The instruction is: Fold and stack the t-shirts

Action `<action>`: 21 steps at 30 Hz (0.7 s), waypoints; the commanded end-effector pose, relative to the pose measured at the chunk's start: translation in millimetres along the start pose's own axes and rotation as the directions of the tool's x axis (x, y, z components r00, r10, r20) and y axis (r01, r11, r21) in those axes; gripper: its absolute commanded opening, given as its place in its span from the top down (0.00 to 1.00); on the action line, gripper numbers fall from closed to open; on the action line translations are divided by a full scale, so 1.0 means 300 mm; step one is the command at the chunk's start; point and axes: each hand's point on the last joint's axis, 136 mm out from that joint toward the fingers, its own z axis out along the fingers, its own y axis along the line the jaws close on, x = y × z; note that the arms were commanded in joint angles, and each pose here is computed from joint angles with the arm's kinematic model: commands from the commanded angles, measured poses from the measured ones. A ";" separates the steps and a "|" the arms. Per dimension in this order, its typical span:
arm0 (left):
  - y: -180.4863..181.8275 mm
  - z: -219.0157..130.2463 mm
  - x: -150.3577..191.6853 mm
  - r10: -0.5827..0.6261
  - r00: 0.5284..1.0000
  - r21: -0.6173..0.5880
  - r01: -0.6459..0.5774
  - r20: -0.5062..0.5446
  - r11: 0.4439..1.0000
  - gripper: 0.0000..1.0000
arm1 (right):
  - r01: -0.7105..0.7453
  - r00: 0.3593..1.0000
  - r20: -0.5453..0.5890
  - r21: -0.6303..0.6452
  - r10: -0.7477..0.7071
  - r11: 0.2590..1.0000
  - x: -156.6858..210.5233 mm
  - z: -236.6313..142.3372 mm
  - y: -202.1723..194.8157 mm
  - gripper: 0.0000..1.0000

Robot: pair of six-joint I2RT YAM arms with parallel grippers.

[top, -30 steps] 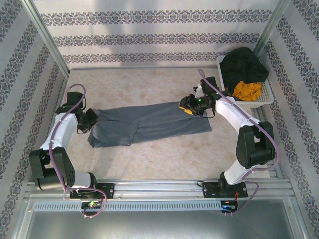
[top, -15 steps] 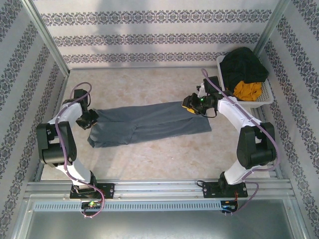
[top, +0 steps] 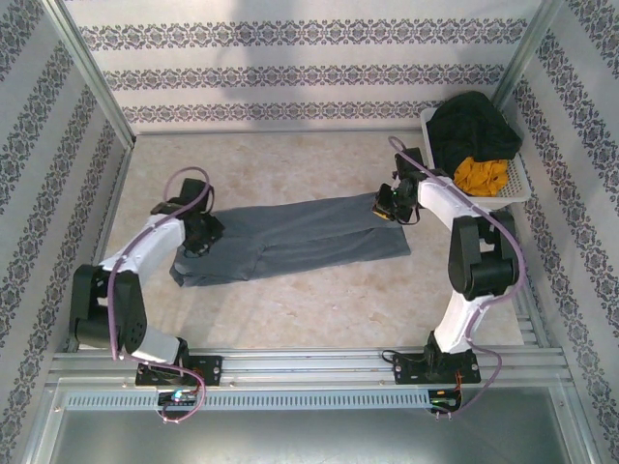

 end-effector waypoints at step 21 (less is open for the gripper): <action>-0.589 0.493 -0.318 -0.024 0.999 0.197 0.019 0.023 0.980 0.81 | 0.138 0.925 -0.378 0.273 -0.025 0.952 0.559 0.064 -0.134 0.79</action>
